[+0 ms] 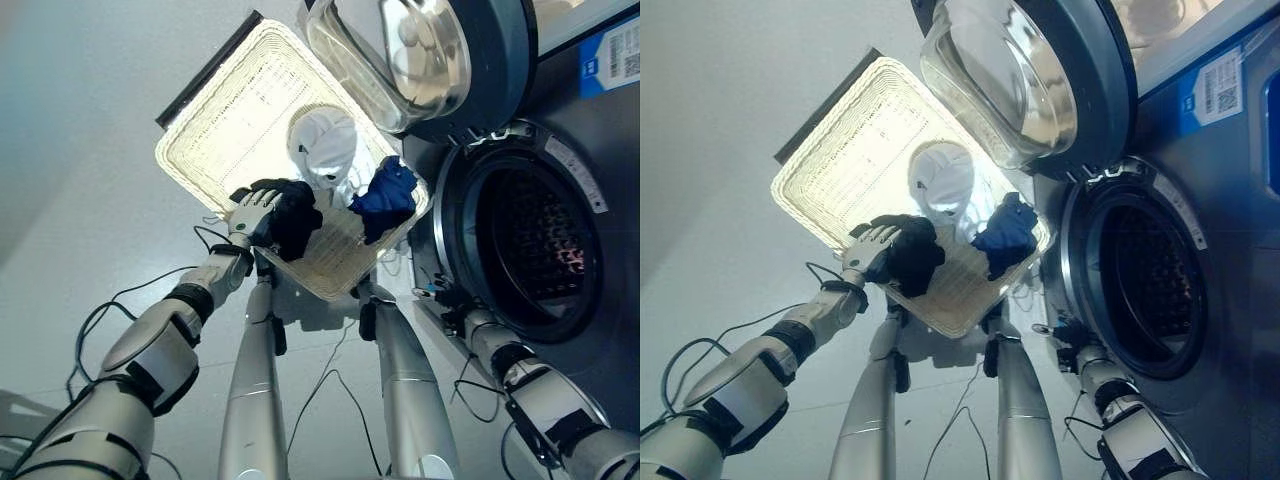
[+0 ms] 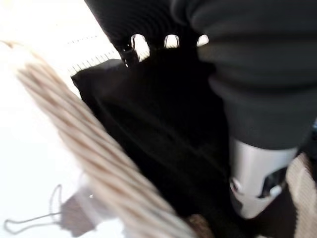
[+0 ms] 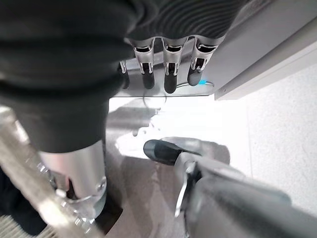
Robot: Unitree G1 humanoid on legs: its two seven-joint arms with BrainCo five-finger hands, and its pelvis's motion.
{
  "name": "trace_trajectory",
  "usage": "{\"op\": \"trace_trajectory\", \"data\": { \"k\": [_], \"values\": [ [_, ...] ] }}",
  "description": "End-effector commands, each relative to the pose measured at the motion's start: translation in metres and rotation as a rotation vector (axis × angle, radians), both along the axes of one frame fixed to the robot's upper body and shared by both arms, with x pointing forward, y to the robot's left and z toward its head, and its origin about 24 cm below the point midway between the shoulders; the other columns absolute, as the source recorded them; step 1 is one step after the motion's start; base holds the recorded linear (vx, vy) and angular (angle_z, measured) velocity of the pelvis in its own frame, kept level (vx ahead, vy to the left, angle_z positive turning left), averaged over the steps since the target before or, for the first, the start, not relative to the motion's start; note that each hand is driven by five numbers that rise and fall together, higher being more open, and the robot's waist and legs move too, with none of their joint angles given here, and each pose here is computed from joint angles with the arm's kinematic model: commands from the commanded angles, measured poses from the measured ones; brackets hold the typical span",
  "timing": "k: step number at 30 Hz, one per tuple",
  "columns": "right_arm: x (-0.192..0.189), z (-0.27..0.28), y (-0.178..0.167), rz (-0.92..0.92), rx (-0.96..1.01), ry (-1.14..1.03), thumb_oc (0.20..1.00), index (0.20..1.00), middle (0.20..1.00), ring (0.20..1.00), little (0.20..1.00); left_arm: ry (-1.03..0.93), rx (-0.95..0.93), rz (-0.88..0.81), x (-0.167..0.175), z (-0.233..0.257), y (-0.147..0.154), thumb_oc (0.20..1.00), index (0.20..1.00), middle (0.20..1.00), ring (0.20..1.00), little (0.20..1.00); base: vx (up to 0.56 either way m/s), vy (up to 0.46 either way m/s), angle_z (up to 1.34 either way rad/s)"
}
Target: Put the clothes into the washing machine.
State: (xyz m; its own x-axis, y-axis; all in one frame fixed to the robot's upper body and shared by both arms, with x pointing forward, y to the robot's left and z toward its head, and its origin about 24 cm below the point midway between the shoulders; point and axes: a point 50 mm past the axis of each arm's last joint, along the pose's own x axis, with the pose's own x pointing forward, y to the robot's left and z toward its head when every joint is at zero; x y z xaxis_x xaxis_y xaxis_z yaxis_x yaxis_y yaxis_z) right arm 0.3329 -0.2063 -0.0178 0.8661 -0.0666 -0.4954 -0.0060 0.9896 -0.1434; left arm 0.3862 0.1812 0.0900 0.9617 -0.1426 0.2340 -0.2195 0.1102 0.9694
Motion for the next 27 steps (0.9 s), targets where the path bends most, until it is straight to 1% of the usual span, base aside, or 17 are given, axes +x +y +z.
{"op": "trace_trajectory", "data": {
  "k": [1,6,7,8,9,10,11,19,21,24,27],
  "values": [
    [-0.006,-0.001,-0.021,-0.058,-0.029,-0.002,1.000,1.000,1.000,1.000,1.000,0.006,0.082,0.048,0.000,0.002,0.018,1.000,1.000,1.000,1.000,1.000,0.00,0.000,0.00],
    [-0.004,0.000,-0.016,-0.051,-0.021,-0.008,1.000,1.000,1.000,1.000,1.000,0.014,0.096,0.067,0.001,0.003,0.018,1.000,1.000,1.000,1.000,1.000,0.00,-0.009,-0.03],
    [-0.003,0.001,-0.014,-0.048,-0.020,-0.011,1.000,1.000,1.000,1.000,1.000,0.029,0.102,0.074,0.002,0.003,0.018,0.595,0.595,0.595,0.595,0.595,0.00,0.000,0.00],
    [-0.003,0.001,-0.014,-0.048,-0.019,-0.012,1.000,1.000,1.000,1.000,1.000,0.030,0.103,0.074,0.002,0.003,0.018,0.558,0.558,0.558,0.558,0.558,0.00,0.000,0.00],
    [-0.003,0.001,-0.013,-0.048,-0.018,-0.012,1.000,1.000,1.000,1.000,1.000,0.038,0.106,0.076,0.002,0.002,0.019,0.385,0.385,0.385,0.385,0.385,0.00,0.000,0.00],
    [-0.003,0.001,-0.013,-0.048,-0.018,-0.012,1.000,1.000,1.000,1.000,1.000,0.038,0.106,0.076,0.002,0.002,0.019,0.304,0.304,0.304,0.304,0.304,0.00,0.000,0.00],
    [-0.003,0.000,-0.012,-0.047,-0.017,-0.013,1.000,1.000,1.000,1.000,1.000,0.050,0.109,0.079,0.002,0.001,0.019,0.200,0.200,0.200,0.200,0.200,0.00,0.000,0.00],
    [0.001,0.006,-0.013,-0.061,0.020,-0.064,1.000,1.000,1.000,1.000,1.000,0.096,0.108,0.092,0.000,-0.007,0.020,0.200,0.200,0.200,0.200,0.200,0.00,0.001,-0.03],
    [0.003,0.011,-0.012,-0.065,0.046,-0.104,1.000,1.000,1.000,1.000,1.000,0.111,0.098,0.095,0.000,-0.009,0.019,0.200,0.200,0.200,0.200,0.200,0.01,0.014,-0.04],
    [0.008,0.019,-0.012,-0.080,0.106,-0.168,1.000,1.000,1.000,1.000,1.000,0.115,0.070,0.107,-0.001,-0.010,0.020,0.200,0.200,0.200,0.200,0.200,0.00,0.000,0.00],
    [0.015,0.035,-0.013,-0.102,0.226,-0.283,1.000,1.000,1.000,1.000,1.000,0.103,-0.008,0.133,-0.001,-0.009,0.024,0.200,0.200,0.200,0.200,0.200,0.00,0.000,0.00]
  ]
}}
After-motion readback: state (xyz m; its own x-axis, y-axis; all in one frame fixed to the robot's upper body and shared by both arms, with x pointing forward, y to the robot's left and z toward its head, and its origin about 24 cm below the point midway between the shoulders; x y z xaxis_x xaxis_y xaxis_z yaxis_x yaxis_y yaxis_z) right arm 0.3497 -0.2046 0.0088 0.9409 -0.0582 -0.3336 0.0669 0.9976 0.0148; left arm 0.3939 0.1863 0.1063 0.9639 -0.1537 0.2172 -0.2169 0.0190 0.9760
